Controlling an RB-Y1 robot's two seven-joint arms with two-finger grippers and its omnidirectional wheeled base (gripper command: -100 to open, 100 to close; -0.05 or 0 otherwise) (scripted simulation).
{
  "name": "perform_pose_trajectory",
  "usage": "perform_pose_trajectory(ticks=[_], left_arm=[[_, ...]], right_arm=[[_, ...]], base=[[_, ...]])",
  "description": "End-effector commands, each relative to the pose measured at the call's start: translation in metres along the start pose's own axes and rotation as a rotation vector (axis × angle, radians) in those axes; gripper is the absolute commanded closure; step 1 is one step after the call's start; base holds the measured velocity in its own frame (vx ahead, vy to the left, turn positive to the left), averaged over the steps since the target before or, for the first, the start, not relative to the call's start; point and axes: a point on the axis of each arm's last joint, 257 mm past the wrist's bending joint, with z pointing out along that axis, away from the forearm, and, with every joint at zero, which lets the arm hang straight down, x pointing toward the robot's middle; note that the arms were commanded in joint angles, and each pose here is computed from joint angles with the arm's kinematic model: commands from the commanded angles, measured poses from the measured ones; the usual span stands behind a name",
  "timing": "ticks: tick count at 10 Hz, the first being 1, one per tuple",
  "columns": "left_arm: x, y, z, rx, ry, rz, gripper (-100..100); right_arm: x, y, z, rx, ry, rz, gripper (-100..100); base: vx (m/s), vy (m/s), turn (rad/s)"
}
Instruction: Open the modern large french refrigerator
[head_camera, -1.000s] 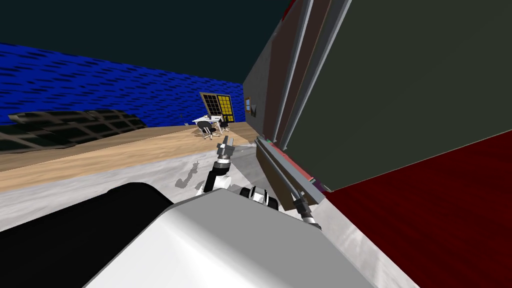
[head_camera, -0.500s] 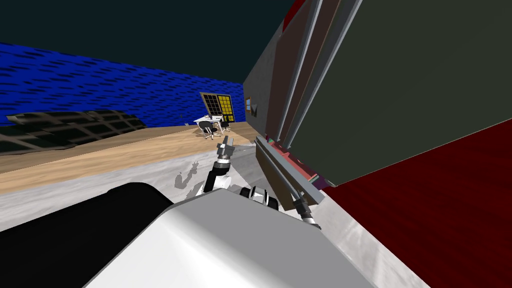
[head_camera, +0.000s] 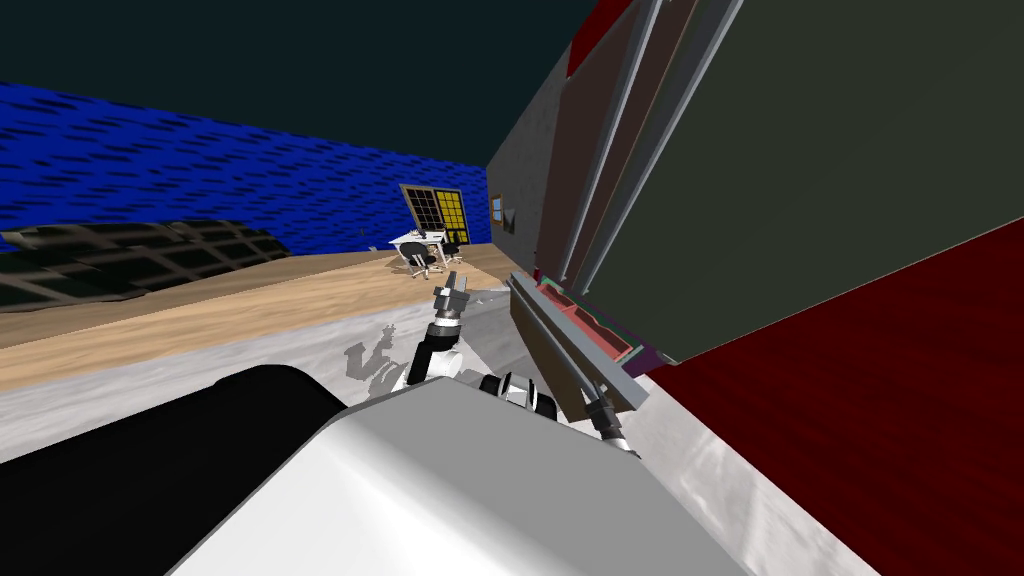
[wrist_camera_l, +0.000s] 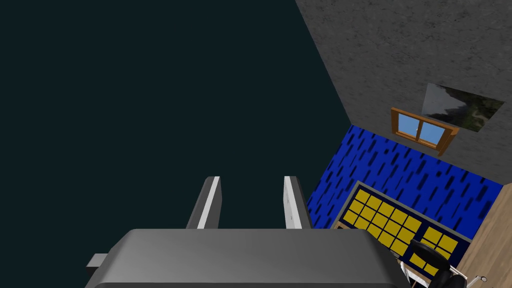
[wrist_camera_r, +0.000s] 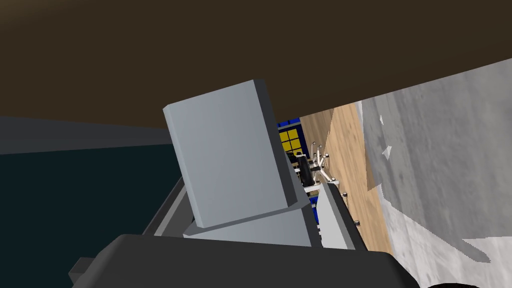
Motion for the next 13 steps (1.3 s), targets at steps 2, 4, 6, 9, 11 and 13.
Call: perform_pose_trajectory(ticks=[2, 4, 6, 9, 11, 13], left_arm=[[0.0, 0.0, 0.0, 0.0, 0.0, 0.0, 0], [0.0, 0.0, 0.0, 0.0, 0.0, 0.0, 0], [0.0, 0.0, 0.0, 0.0, 0.0, 0.0, 0], [0.0, 0.0, 0.0, 0.0, 0.0, 0.0, 0], [0.0, 0.0, 0.0, 0.0, 0.0, 0.0, 0], [0.0, 0.0, 0.0, 0.0, 0.0, 0.0, 0]], right_arm=[[0.032, -0.032, 0.008, -0.001, 0.01, -0.003, -100], [0.04, -0.041, 0.011, -0.001, 0.012, -0.002, -100], [0.054, -0.059, 0.015, 0.001, 0.018, -0.003, -100], [0.074, -0.087, 0.022, 0.006, 0.025, -0.004, -100], [0.076, -0.071, 0.015, -0.024, 0.042, 0.007, -100], [0.076, -0.061, 0.012, -0.042, 0.052, 0.018, 0]], base=[[-0.073, 0.079, 0.037], [-0.053, 0.062, 0.019], [-0.032, 0.054, 0.021], [-0.055, 0.084, 0.033], [-0.03, 0.031, 0.004], [0.006, 0.006, 0.02]])
